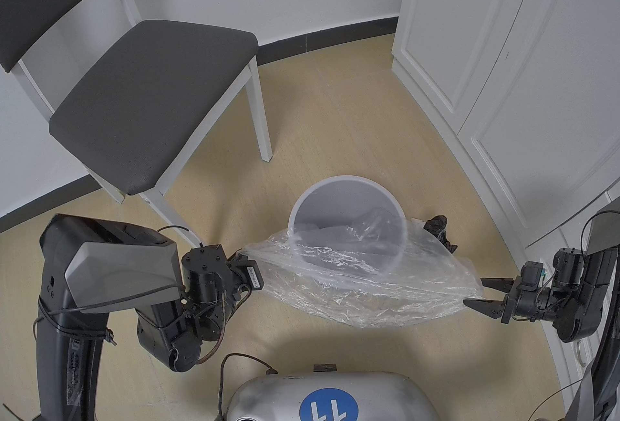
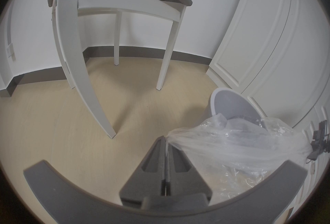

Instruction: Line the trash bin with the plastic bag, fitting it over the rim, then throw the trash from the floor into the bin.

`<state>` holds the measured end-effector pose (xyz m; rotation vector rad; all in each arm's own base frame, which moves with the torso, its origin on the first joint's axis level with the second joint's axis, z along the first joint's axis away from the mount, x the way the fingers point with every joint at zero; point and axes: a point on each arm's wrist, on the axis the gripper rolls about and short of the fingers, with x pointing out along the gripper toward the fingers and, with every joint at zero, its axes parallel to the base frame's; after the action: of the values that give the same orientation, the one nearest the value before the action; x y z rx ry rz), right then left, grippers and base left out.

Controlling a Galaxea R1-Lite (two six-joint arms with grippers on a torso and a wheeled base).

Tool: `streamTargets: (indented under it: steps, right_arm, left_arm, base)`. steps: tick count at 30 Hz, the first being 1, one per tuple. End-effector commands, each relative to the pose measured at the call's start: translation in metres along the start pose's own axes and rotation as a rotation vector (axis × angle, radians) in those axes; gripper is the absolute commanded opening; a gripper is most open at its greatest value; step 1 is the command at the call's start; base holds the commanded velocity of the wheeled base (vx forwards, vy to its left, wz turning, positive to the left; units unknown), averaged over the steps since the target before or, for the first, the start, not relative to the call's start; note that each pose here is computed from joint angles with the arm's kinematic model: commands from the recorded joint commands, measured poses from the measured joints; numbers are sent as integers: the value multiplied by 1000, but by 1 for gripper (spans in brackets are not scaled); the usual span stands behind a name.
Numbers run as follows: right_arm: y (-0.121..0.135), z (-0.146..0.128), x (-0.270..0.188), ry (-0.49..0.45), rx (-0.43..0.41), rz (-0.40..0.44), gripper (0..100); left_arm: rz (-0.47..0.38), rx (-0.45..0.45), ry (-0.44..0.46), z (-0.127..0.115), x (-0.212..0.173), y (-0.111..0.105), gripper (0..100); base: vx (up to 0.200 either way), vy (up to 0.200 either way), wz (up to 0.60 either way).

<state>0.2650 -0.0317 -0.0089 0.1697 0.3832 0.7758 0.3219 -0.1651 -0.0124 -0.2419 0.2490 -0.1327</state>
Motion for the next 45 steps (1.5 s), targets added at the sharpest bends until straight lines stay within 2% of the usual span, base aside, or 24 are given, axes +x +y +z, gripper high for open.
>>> streamTargets:
  steps: [1, 9, 14, 16, 17, 18, 20, 23, 25, 27, 31, 35, 40, 43, 44, 45]
  right_arm:
    - [-5, -6, -2, -1, 13, -1, 100]
    - [-10, -5, -11, -25, 16, 33, 100]
    - [-8, 8, -6, -44, -24, 22, 100]
    - [5, 21, -1, -54, -60, -10, 100]
    - [24, 36, 7, -67, -77, -75, 100]
    - [29, 40, 9, -74, -78, -94, 100]
    - [68, 64, 32, -145, -48, -206, 100]
    - [107, 73, 52, -208, -35, -298, 100]
    - [129, 70, 60, -196, -93, -307, 100]
    - [149, 62, 63, -158, -186, -303, 100]
    - [179, 44, 65, -81, -321, -324, 100]
    - [206, 30, 76, -50, -382, -364, 100]
    - [213, 34, 98, -87, -439, -365, 100]
    - [209, 33, 109, -72, -537, -378, 100]
    - [209, 33, 109, -71, -540, -379, 100]
    - [208, 31, 116, -64, -571, -383, 100]
  left_arm:
    - [26, -1, 7, -8, 10, 8, 0]
    - [29, -8, -8, -5, 12, 9, 0]
    - [25, -11, -19, -1, 11, 7, 0]
    - [36, -17, -45, 7, 8, 3, 0]
    - [41, -26, -73, 15, 4, -2, 0]
    - [38, -29, -80, 18, 3, -4, 0]
    - [8, -47, -118, 33, -4, -13, 0]
    - [-16, -81, -158, 47, -8, -20, 0]
    - [-29, -113, -178, 53, -9, -23, 0]
    - [-46, -153, -196, 60, -12, -28, 0]
    - [-62, -164, -193, 60, -15, -33, 0]
    - [-61, -164, -198, 59, -17, -38, 0]
    - [-47, -164, -206, 59, -17, -38, 0]
    - [-48, -167, -206, 59, -17, -39, 0]
    - [-49, -167, -206, 59, -17, -39, 100]
    - [-48, -168, -206, 59, -17, -39, 100]
  base:
    - [0, 0, 0]
    - [0, 0, 0]
    - [0, 0, 0]
    - [0, 0, 0]
    - [0, 0, 0]
    - [0, 0, 0]
    - [0, 0, 0]
    - [0, 0, 0]
    - [0, 0, 0]
    - [0, 0, 0]
    - [0, 0, 0]
    - [0, 0, 0]
    - [0, 0, 0]
    - [0, 0, 0]
    - [0, 0, 0]
    - [0, 0, 0]
